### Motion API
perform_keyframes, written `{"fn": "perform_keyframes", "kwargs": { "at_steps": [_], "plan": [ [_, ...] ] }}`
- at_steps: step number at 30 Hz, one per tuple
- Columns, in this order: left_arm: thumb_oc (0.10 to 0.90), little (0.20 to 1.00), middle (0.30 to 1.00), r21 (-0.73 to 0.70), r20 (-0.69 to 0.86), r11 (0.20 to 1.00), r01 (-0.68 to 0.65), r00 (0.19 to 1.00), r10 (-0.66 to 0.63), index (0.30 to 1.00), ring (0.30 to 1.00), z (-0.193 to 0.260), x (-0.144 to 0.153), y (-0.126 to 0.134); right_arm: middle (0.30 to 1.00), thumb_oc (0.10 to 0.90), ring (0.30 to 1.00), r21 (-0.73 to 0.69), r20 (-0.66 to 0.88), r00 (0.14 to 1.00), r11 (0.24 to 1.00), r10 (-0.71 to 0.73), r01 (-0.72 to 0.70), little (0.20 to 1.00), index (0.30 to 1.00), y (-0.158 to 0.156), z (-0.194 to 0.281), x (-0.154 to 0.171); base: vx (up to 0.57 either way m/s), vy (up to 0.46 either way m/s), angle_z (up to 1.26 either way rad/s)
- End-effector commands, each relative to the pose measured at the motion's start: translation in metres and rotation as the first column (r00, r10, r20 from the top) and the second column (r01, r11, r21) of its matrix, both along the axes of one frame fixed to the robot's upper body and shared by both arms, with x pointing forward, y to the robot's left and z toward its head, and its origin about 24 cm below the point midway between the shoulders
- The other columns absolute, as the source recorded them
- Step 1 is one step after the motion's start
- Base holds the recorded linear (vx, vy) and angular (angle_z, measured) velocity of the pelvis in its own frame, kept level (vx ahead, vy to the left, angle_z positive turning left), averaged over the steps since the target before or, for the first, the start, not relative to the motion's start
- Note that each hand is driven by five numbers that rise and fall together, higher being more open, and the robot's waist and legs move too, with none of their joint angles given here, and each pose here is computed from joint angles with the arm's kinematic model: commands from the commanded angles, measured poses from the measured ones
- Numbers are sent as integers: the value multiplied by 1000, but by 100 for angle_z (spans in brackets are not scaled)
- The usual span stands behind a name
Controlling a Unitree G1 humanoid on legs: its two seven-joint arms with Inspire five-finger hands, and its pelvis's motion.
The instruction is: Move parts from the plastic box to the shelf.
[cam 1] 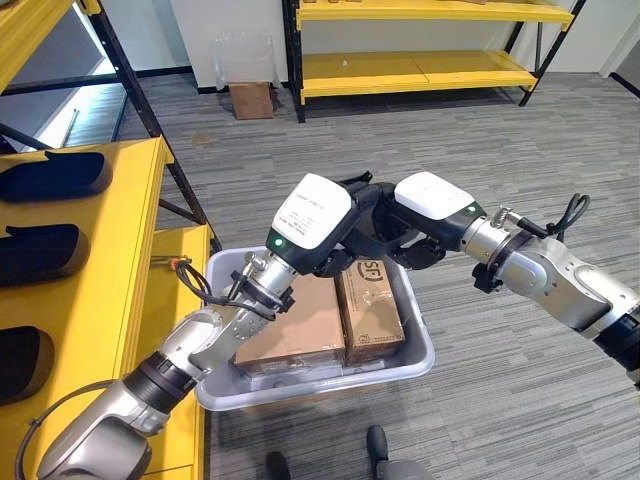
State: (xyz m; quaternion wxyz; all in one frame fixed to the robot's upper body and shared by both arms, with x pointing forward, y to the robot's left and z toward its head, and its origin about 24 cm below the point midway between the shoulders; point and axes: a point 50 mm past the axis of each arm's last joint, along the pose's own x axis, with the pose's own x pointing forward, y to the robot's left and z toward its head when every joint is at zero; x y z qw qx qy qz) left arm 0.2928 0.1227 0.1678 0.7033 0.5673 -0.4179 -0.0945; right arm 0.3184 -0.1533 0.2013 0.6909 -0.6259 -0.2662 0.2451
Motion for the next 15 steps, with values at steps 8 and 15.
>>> {"fn": "perform_keyframes", "kwargs": {
  "at_steps": [8, 15],
  "plan": [
    [400, 300, 300, 101, 75, 981, -168, 984, 161, 300, 300, 10, 18, 41, 300, 400, 300, 363, 338, 940, 916, 42, -171, 300, 300, -5, 99, -21, 1, 2, -2],
    [400, 300, 300, 143, 102, 953, -268, 962, 255, 300, 300, 16, 18, 70, 1000, 900, 1000, 520, 284, 957, 830, 57, -204, 1000, 1000, -19, 90, -35, -3, 1, -3]
  ]
}}
